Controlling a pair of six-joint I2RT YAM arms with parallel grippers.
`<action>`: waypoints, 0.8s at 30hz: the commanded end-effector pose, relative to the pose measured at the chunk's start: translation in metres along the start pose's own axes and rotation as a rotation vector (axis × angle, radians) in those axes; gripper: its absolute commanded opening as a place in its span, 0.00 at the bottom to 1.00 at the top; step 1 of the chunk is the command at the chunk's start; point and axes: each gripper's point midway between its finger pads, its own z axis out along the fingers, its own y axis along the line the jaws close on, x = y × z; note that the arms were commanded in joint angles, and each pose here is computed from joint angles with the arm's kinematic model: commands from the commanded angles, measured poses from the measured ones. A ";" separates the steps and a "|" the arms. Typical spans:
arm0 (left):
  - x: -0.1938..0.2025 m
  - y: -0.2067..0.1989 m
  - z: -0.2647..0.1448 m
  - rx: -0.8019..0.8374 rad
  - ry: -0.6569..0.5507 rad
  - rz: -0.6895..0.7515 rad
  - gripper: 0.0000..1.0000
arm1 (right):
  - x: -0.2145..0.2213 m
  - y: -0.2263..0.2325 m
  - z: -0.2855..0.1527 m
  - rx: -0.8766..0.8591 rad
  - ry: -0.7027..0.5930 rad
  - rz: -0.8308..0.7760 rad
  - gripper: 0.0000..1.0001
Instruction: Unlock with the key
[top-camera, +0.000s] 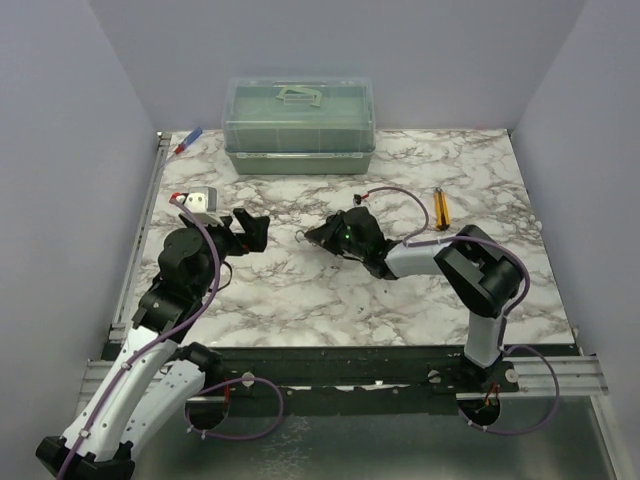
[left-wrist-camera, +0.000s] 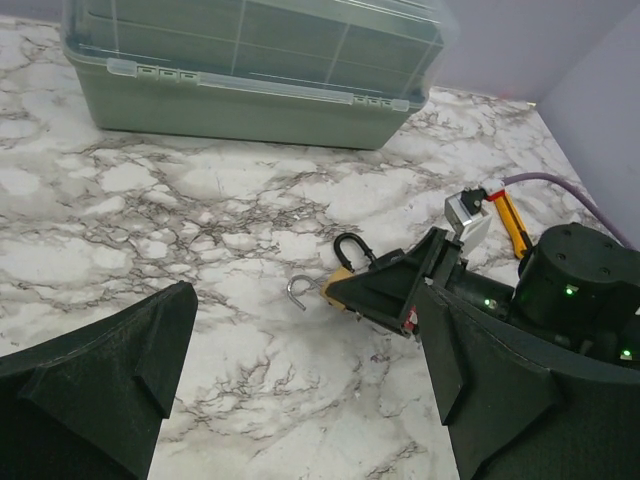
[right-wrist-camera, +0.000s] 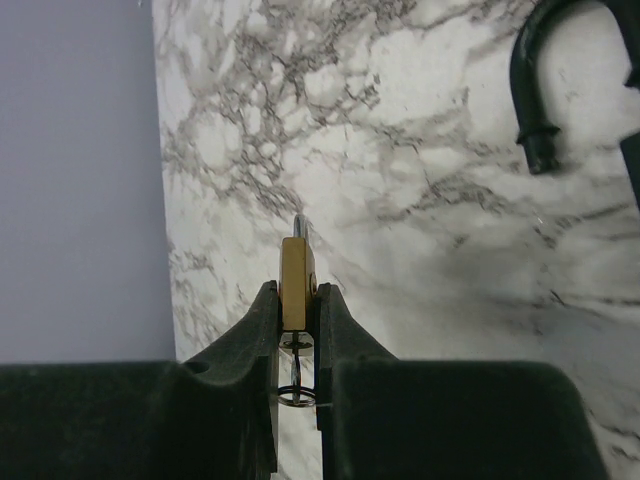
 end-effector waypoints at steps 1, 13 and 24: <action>0.007 0.001 0.001 0.007 0.021 0.023 0.99 | -0.023 0.013 0.027 -0.035 -0.079 0.107 0.01; 0.006 0.000 0.000 0.015 0.019 0.033 0.99 | -0.021 0.008 0.069 -0.011 -0.029 0.152 0.30; 0.006 0.001 0.000 0.014 0.019 0.034 0.99 | -0.007 -0.006 0.065 0.032 0.047 0.166 0.51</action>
